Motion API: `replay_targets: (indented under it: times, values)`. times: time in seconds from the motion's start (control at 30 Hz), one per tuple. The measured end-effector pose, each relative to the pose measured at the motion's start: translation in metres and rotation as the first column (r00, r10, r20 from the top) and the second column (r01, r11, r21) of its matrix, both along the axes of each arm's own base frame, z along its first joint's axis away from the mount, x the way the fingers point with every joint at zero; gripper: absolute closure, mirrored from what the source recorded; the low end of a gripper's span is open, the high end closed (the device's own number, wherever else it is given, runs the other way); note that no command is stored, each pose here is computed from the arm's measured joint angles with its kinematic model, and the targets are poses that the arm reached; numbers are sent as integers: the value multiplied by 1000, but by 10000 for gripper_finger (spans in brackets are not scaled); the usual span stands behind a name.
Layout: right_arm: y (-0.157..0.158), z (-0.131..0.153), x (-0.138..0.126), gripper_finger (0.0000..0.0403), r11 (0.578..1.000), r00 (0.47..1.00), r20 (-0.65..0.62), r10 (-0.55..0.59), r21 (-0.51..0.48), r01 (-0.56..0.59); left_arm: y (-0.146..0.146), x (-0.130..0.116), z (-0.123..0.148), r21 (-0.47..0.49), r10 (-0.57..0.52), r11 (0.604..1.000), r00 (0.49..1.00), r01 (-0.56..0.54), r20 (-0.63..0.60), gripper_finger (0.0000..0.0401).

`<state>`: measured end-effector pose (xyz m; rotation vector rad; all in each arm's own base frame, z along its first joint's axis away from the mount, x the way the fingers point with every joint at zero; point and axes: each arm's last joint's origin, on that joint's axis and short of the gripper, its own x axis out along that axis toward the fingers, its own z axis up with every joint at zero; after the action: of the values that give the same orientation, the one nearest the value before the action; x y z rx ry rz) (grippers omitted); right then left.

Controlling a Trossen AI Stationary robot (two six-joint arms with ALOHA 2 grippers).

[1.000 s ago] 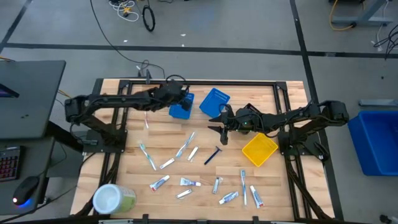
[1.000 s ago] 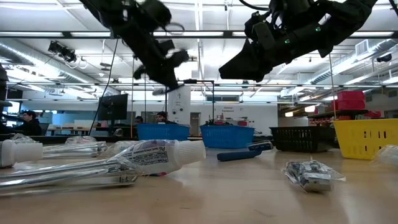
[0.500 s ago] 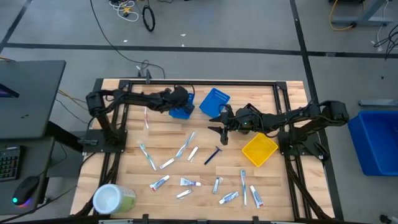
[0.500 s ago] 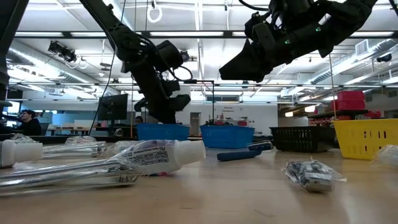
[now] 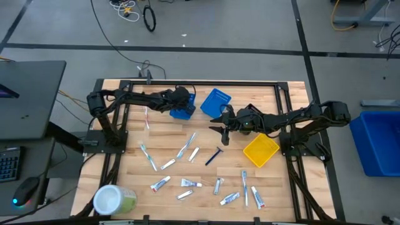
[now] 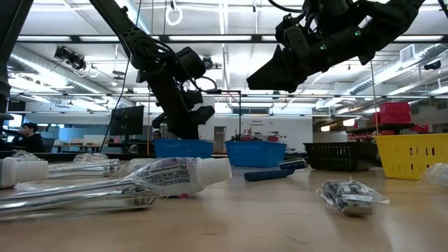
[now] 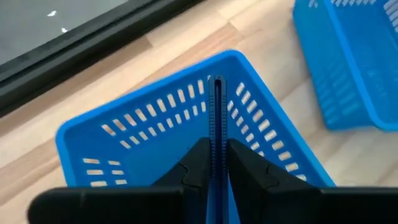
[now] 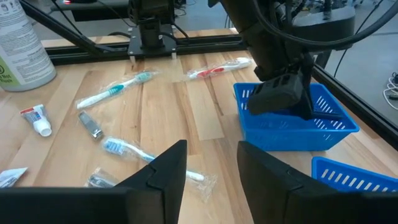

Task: Pick & Place Travel size toiletries
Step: Put the blue razor into the left blue basket

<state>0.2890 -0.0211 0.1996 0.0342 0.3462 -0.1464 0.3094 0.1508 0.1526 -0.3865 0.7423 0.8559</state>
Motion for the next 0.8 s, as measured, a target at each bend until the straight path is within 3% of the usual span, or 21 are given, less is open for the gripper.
replay_targets:
  times: [0.53, 0.8]
  values:
    - [0, 0, 0, 241, 1000, 1000, 0, 0, 0, 0, -1, 0, -1, -17, -46, 999, 999, 46, -16, 342]
    - [0, 0, 0, 232, 1000, 1000, 0, 0, 0, 0, -1, 0, -1, 2, -51, 999, 998, 51, -30, 274]
